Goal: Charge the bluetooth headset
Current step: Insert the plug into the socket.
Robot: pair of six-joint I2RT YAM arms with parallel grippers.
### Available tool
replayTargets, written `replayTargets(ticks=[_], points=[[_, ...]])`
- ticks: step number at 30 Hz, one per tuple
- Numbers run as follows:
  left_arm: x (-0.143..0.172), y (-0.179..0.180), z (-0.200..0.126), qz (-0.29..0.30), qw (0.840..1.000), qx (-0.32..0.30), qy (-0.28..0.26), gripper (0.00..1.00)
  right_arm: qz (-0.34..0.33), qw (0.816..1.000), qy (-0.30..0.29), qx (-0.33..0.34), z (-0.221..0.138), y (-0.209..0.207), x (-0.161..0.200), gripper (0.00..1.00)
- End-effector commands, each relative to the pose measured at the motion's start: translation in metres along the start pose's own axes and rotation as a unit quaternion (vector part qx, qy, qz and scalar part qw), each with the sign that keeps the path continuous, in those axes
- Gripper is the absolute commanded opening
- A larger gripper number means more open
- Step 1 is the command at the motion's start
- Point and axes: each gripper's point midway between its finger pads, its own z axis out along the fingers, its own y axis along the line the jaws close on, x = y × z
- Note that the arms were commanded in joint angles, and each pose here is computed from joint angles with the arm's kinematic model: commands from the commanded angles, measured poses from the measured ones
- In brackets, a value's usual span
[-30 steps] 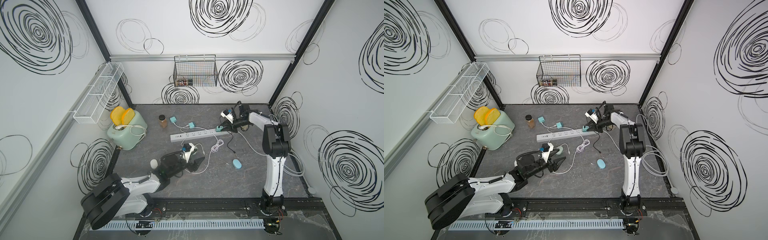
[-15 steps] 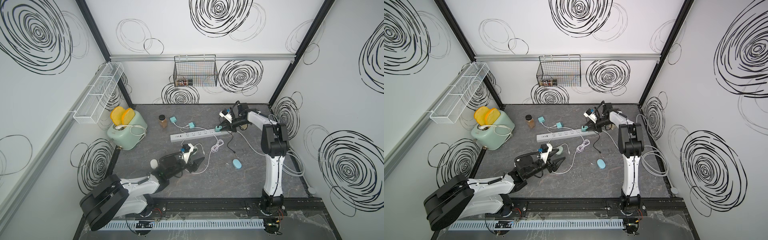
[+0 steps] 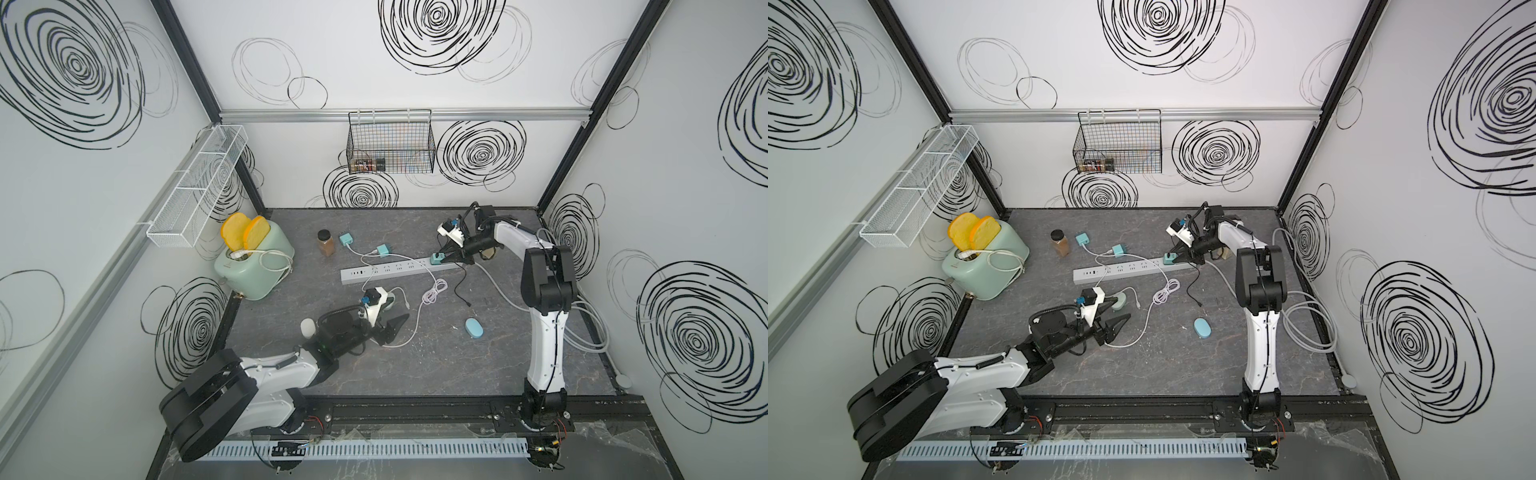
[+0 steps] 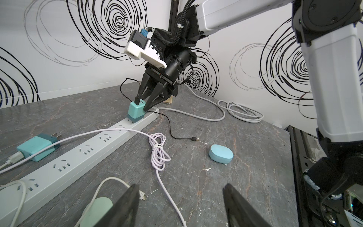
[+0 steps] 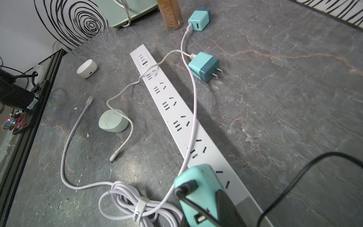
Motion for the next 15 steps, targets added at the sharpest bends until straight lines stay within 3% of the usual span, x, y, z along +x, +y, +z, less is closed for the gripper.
replayTargets(ticks=[1, 8, 15], points=[[-0.013, 0.002, 0.001, 0.008, 1.000, -0.004, -0.022, 0.71, 0.008, 0.999, 0.025, -0.027, 0.007, 0.017, 0.010, 0.03], [-0.014, 0.001, 0.001, 0.008, 1.000, -0.003, -0.023, 0.71, 0.006, 0.999, 0.035, -0.026, 0.012, 0.018, 0.007, 0.03], [-0.014, 0.003, 0.001, 0.008, 1.000, -0.006, -0.022, 0.71, 0.038, 0.997, 0.043, -0.046, 0.023, 0.019, 0.026, 0.03]])
